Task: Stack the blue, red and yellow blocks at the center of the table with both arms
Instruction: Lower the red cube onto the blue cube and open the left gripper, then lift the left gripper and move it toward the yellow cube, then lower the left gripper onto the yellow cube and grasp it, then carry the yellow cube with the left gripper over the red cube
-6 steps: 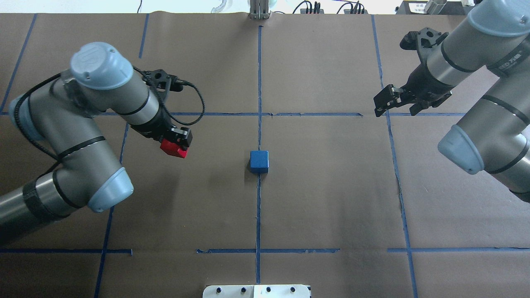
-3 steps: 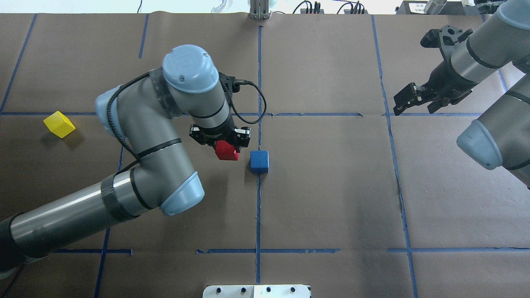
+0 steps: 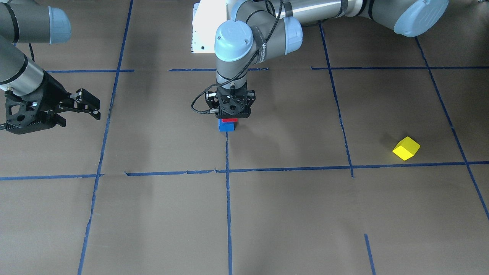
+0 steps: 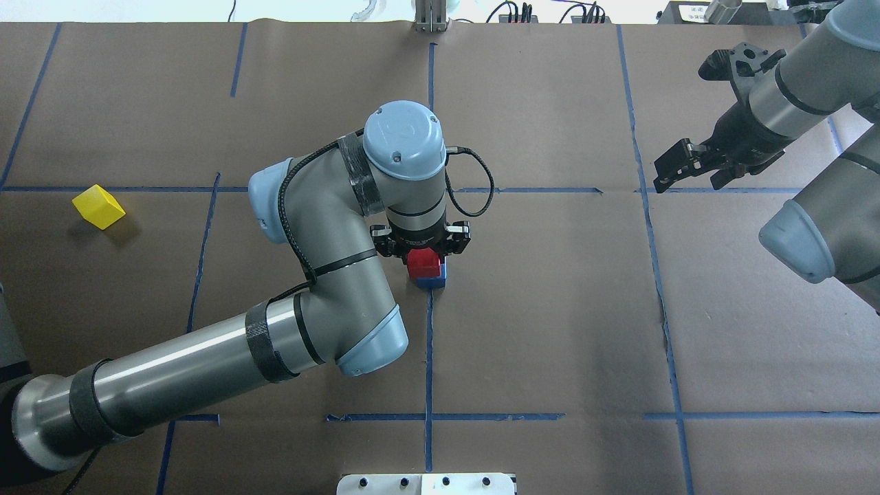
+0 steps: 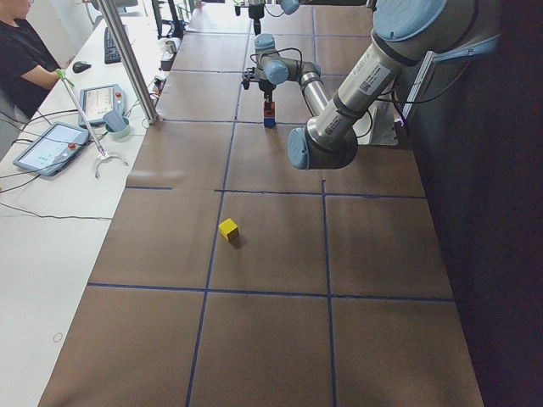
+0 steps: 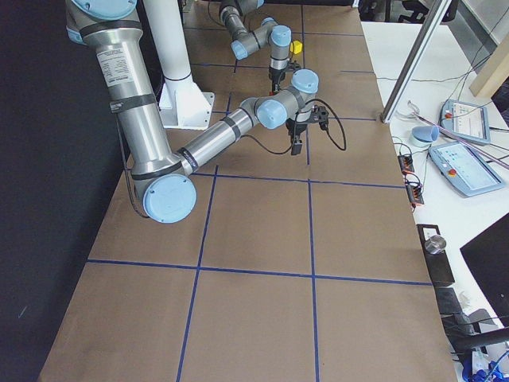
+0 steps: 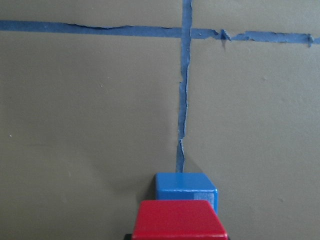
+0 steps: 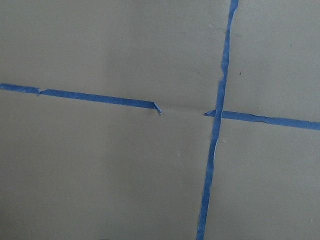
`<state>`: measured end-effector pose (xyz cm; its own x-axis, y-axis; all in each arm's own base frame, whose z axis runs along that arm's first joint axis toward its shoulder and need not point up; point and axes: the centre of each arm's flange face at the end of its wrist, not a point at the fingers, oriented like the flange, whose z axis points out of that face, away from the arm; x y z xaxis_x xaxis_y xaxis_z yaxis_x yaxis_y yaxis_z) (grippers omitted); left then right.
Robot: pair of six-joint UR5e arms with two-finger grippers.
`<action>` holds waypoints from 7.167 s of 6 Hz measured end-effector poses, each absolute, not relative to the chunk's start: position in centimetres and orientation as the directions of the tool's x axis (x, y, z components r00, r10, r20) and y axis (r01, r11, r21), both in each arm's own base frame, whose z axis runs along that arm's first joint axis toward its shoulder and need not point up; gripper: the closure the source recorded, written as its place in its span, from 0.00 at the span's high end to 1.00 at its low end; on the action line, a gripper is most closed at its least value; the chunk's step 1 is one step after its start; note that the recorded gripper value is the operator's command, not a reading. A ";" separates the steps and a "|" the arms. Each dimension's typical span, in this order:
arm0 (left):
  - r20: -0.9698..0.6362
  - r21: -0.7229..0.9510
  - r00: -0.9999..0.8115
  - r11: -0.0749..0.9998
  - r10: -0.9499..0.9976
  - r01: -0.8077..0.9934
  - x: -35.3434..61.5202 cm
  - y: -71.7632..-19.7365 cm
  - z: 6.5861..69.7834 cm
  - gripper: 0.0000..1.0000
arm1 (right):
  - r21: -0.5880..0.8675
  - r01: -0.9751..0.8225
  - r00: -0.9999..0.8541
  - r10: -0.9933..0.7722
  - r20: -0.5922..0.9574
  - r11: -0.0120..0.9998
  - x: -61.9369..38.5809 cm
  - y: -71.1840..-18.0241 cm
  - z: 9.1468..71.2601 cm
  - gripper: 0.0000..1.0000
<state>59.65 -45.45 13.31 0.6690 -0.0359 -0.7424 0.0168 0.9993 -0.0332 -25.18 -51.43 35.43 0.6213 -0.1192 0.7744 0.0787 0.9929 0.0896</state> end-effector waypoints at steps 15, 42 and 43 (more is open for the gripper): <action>-0.719 0.039 0.695 0.998 -0.002 0.044 61.7 -44.0 13.0 1.00 | 0.091 0.082 0.620 -0.122 0.775 0.993 -25.2 -51.4 35.4 1.00; -0.828 0.201 0.511 0.973 0.231 -0.113 36.3 -53.1 34.9 0.02 | 0.102 0.108 0.617 -0.147 0.773 0.989 -26.4 -50.2 35.3 1.00; -0.845 0.088 0.523 0.994 0.111 -0.069 41.2 -50.5 27.9 0.02 | 0.102 0.106 0.618 -0.146 0.772 0.989 -26.3 -50.2 35.3 1.00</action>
